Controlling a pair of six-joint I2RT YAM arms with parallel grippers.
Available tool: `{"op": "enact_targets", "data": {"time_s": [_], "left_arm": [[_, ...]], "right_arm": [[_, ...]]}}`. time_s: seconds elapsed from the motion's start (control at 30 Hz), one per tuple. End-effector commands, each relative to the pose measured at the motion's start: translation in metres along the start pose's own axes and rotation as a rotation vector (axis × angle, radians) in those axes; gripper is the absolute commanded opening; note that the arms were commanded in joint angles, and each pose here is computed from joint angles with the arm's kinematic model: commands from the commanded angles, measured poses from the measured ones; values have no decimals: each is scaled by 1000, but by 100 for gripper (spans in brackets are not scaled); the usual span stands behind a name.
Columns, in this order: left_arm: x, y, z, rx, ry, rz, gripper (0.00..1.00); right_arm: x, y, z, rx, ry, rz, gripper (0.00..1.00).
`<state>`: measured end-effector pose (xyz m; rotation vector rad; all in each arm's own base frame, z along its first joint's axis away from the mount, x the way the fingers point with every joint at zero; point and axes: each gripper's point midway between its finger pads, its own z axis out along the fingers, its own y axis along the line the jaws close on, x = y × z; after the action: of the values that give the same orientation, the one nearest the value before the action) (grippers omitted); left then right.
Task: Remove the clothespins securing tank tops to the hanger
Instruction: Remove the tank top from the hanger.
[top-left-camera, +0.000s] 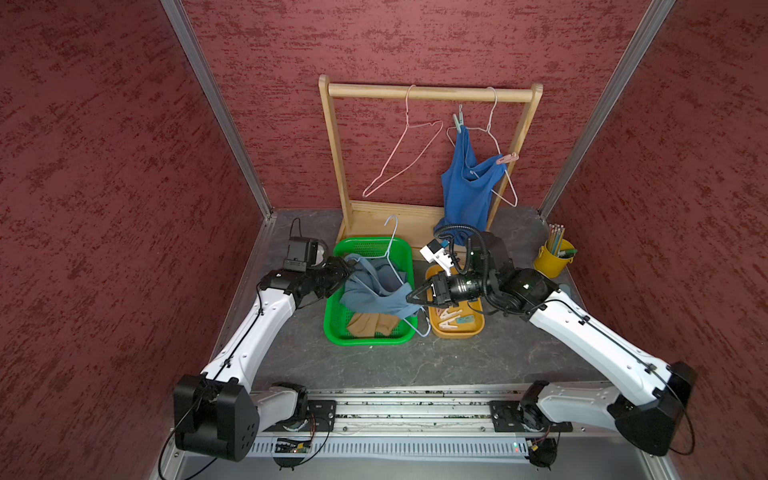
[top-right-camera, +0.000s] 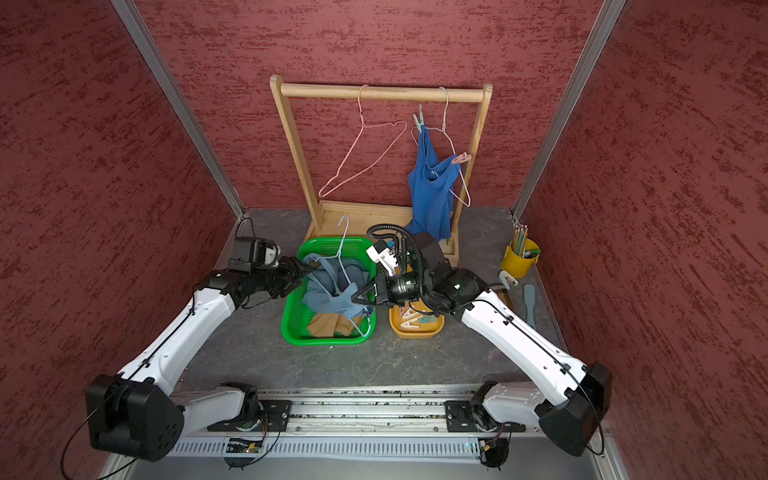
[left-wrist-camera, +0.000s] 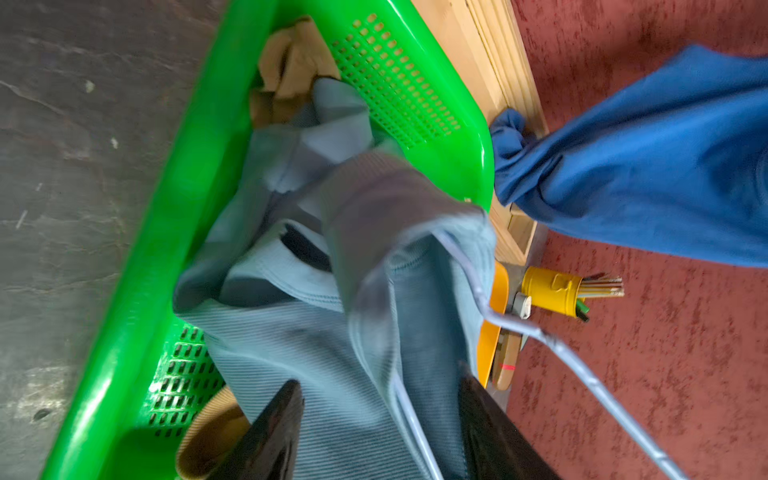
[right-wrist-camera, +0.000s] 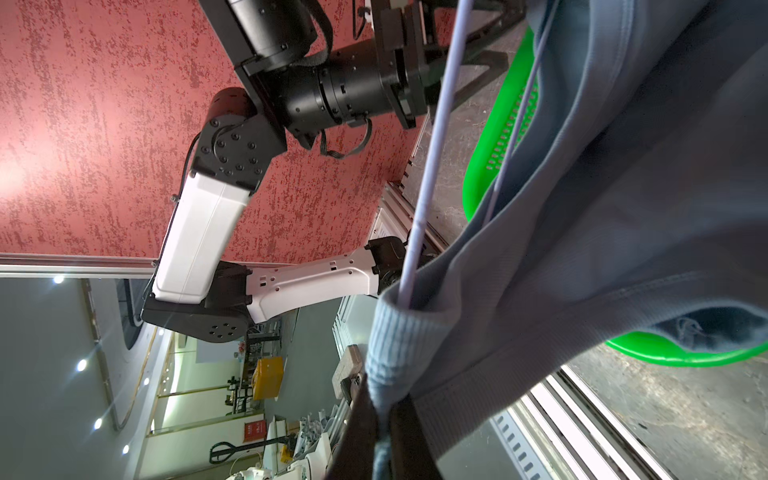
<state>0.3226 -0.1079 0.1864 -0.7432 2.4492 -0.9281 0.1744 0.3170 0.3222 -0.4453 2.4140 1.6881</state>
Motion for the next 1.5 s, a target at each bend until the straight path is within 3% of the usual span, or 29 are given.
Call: {"op": "enact_targets", "data": {"time_s": [0.0,0.23,0.37,0.5,0.8,1.17,1.37,1.47], "left_arm": [[-7,-14,5,77,42,38,56],[-14,-30,23,119,77,40,51],[-15,-24,30,97,85,28,29],[-19,-20,29,63,77,37,13],[-32,-19,24,55,65,44,1],[-50,-4,8,17,38,-1,0],[-62,1,5,41,5,-61,0],[-60,1,7,37,26,-67,0]], "right_arm": [[-3,27,-11,-80,-50,-58,0],[-1,33,-12,-108,-58,-56,0],[-3,32,-8,-106,-52,-56,0],[-1,27,-8,-86,-51,-52,0],[19,5,-13,-52,-55,-16,0],[29,5,-20,-60,-69,-14,0],[34,39,-33,-169,-60,-55,0],[36,41,-35,-146,-41,-65,0]]}}
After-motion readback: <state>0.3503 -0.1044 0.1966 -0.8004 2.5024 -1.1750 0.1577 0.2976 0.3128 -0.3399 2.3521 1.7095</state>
